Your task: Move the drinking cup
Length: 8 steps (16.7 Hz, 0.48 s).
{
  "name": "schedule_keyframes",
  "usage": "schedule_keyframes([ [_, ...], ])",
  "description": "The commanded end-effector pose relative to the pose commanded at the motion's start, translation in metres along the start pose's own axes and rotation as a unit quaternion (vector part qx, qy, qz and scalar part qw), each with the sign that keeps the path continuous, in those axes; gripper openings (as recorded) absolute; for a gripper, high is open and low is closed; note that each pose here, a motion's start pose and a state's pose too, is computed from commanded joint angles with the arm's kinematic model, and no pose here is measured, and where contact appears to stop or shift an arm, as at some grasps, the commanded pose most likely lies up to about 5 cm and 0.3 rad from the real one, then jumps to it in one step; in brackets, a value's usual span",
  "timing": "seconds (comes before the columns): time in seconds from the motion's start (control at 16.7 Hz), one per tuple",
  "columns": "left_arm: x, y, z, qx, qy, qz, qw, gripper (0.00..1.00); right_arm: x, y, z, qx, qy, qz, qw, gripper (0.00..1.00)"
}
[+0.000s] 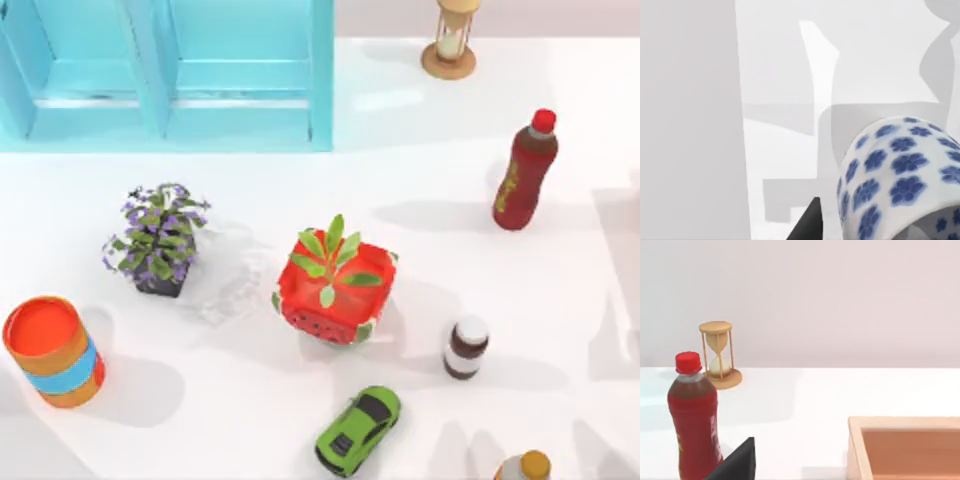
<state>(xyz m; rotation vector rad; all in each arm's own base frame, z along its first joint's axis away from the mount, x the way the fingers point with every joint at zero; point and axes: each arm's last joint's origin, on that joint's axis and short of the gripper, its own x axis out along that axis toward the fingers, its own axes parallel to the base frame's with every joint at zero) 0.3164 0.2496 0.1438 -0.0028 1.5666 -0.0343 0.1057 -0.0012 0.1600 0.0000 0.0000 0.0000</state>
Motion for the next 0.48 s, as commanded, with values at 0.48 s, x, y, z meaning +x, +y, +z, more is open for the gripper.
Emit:
schedule_keyframes([
  [0.48, 0.0, 0.0, 0.0, 0.0, 0.0, 0.0, 1.0, 1.0, 0.0, 0.0, 0.0, 0.0, 0.0, 0.0, 1.0, 1.0],
])
